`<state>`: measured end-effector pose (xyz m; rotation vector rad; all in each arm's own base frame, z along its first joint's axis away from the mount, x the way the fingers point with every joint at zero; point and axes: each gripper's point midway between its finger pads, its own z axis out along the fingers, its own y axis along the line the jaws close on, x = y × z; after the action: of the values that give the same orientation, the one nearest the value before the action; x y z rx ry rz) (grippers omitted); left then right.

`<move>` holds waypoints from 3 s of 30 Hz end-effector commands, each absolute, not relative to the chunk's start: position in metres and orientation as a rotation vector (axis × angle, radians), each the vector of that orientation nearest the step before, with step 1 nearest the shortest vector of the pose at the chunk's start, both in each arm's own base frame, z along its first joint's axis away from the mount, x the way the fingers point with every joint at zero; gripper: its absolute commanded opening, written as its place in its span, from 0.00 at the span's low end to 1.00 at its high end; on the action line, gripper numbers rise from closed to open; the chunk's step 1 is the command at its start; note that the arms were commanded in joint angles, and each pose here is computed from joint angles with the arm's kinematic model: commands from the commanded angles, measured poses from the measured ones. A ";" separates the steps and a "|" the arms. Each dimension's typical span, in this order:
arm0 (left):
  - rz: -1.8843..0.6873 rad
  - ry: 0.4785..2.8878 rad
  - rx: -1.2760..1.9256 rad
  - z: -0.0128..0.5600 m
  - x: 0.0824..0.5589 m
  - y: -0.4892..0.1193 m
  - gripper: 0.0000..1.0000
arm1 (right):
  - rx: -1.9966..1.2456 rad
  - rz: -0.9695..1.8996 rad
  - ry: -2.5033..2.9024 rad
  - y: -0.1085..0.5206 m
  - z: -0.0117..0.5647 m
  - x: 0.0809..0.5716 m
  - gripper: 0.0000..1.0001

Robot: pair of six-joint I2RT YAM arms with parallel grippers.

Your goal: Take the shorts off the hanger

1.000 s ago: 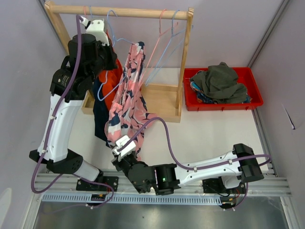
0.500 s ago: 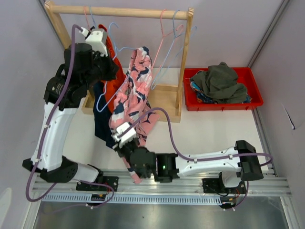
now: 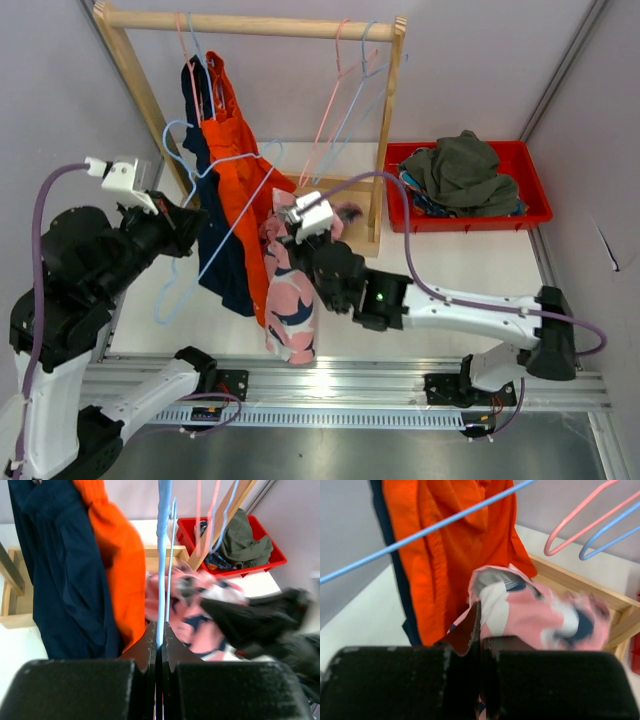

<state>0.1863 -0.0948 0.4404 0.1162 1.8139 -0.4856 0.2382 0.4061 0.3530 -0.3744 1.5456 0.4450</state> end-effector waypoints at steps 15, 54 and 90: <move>-0.430 1.981 0.070 0.312 0.223 -0.109 0.00 | 0.019 0.227 1.445 0.152 0.460 0.210 0.00; -0.364 1.845 0.077 0.421 0.317 -0.140 0.00 | 0.469 0.117 1.715 0.017 0.233 0.522 0.00; -0.423 1.661 0.117 0.518 0.392 -0.200 0.56 | 0.276 0.447 1.876 0.105 0.205 0.359 1.00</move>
<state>0.4295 -0.2327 0.4568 0.1574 1.8028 -0.4503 0.3680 0.1016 0.1978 0.2842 1.8880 0.4512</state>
